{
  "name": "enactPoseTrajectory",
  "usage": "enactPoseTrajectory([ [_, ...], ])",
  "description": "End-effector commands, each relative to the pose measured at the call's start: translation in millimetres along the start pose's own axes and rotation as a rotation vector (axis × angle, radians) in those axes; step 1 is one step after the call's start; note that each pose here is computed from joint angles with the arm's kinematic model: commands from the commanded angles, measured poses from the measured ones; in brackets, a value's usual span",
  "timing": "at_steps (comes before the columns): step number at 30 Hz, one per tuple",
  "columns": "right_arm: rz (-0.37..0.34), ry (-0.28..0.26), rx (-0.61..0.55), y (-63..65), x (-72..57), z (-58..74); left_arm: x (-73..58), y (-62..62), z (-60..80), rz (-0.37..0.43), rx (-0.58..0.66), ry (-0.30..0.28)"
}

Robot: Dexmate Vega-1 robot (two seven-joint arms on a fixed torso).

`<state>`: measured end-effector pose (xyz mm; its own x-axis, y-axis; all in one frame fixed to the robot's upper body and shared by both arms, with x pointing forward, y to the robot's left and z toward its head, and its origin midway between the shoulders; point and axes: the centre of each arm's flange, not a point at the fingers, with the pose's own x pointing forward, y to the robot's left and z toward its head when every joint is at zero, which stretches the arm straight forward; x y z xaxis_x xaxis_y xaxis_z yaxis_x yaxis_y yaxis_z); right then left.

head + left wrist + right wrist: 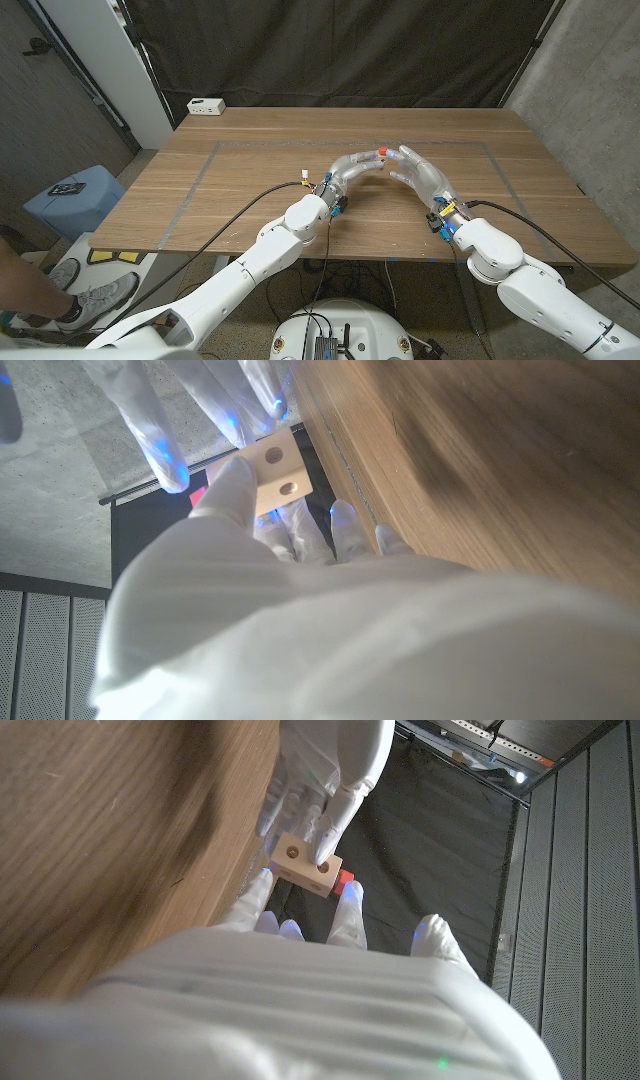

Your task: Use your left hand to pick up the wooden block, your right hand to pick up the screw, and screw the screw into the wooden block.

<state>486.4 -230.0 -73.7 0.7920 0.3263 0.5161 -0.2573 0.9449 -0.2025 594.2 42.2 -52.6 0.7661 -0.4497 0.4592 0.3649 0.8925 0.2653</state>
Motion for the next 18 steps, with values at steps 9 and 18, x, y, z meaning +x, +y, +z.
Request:
enactPoseTrajectory([
  [9,-0.011,0.002,-0.002,-7.6,4.8,-0.4,-2.0,0.6,3.3,-0.004,0.003,-0.009],
  [18,-0.005,0.012,0.0,-11.0,7.8,-1.4,-1.7,-0.3,3.2,-0.008,0.004,-0.006],
])
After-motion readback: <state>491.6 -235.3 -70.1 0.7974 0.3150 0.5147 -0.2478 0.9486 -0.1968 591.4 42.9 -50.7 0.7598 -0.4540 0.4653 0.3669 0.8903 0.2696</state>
